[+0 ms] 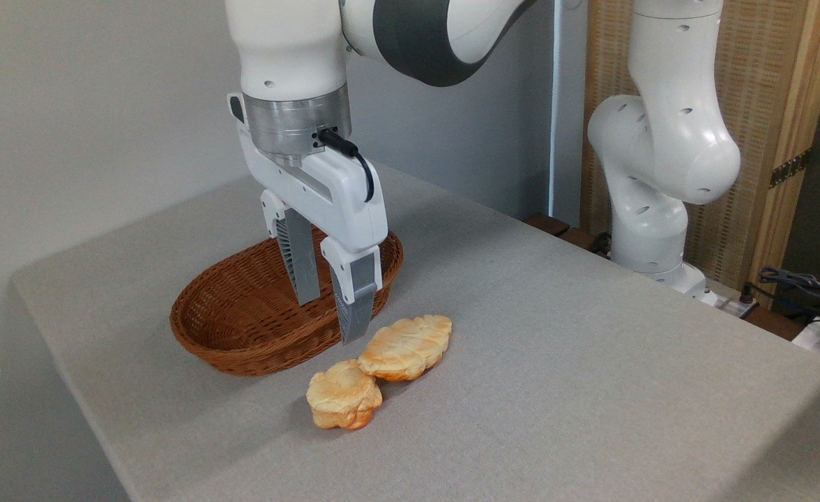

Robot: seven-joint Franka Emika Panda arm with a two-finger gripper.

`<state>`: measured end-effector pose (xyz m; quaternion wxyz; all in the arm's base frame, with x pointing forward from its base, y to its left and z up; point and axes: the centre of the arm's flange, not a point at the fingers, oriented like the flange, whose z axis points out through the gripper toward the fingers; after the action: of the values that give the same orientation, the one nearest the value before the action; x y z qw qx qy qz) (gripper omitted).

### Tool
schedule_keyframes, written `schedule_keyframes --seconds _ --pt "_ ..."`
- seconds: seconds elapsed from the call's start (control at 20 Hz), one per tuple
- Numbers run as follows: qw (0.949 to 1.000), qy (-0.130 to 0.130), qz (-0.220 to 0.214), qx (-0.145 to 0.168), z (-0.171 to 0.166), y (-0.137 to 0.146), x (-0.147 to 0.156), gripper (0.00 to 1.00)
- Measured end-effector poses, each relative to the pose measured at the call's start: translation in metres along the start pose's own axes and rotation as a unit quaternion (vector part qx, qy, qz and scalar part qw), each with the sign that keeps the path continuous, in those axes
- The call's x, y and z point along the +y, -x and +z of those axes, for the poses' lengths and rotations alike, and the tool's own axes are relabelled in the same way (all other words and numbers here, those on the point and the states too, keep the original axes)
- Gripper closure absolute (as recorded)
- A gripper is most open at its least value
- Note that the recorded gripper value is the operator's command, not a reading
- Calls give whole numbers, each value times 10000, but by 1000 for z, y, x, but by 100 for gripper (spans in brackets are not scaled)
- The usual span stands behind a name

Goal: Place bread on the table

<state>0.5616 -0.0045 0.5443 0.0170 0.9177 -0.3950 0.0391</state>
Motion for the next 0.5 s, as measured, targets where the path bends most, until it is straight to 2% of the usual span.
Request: schedule_keyframes --seconds 0.15,0.5 --pt "9999 90 2 -63 -3 4 4 0" --pt "10000 91 9 -13 -13 7 7 0"
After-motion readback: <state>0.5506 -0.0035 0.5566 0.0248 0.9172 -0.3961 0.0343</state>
